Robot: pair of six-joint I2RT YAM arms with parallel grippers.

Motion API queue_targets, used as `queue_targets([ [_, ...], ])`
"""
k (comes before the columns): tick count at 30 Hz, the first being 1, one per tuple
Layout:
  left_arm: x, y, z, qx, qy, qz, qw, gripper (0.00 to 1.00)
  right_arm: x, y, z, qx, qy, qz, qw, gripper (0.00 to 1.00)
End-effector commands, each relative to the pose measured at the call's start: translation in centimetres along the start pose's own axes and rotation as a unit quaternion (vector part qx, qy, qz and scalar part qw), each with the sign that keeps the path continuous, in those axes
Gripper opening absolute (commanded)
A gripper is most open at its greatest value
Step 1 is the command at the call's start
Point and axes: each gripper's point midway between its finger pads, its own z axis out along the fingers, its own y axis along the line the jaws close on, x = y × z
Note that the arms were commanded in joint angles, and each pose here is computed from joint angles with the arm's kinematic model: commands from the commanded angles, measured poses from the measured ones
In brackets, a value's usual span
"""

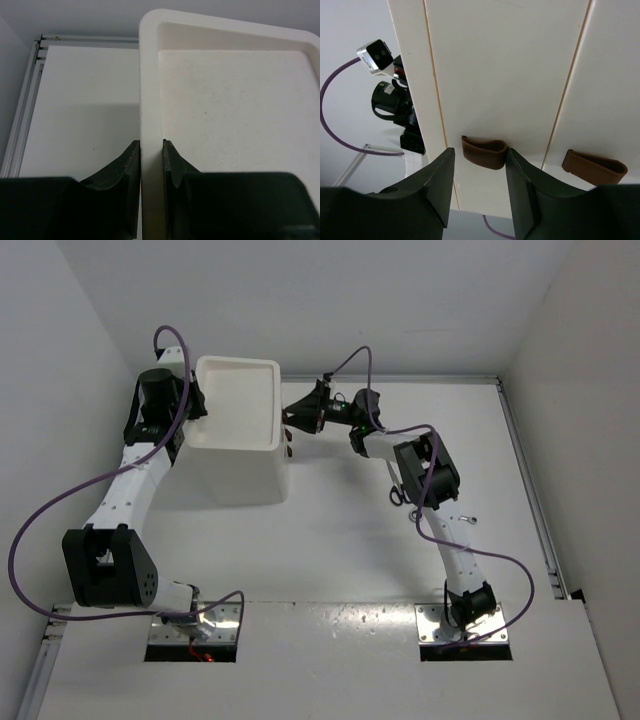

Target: Sort the tools into containers

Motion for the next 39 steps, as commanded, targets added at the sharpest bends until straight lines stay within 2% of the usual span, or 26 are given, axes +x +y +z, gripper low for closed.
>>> queue_targets([
  [1, 13.4, -3.3, -0.1, 0.06, 0.2, -0.027, 0.978, 0.0, 0.1, 2.3, 1.2, -0.032, 0.003, -0.054, 0.998, 0.45],
  [6, 13.4, -3.3, -0.1, 0.06, 0.2, -0.027, 0.978, 0.0, 0.1, 2.2, 1.3, -0.029, 0.002, -0.05, 0.998, 0.32],
  [10, 13.4, -3.3, -0.1, 0.06, 0.2, -0.027, 0.978, 0.0, 0.1, 2.6, 1.3, -0.029, 0.002, -0.05, 0.998, 0.13],
  [17, 13.0, -3.2, -0.3, 0.055, 0.194, -0.03, 0.979, 0.0, 0.2, 4.5, 0.2, -0.032, 0.002, -0.062, 0.998, 0.0],
  [31, 12.5, -2.3, -0.6, 0.041, 0.186, -0.038, 0.981, 0.0, -3.0, 6.1, -8.7, -0.002, -0.058, -0.074, 0.996, 0.0],
  [35, 12.1, -2.3, -0.8, 0.041, 0.181, -0.038, 0.982, 0.0, -3.4, 4.3, -12.7, 0.05, -0.092, -0.048, 0.993, 0.0],
  [39, 12.1, -2.0, -0.7, 0.037, 0.181, -0.044, 0.982, 0.0, -3.4, 3.6, -15.6, 0.113, -0.121, -0.055, 0.985, 0.0],
])
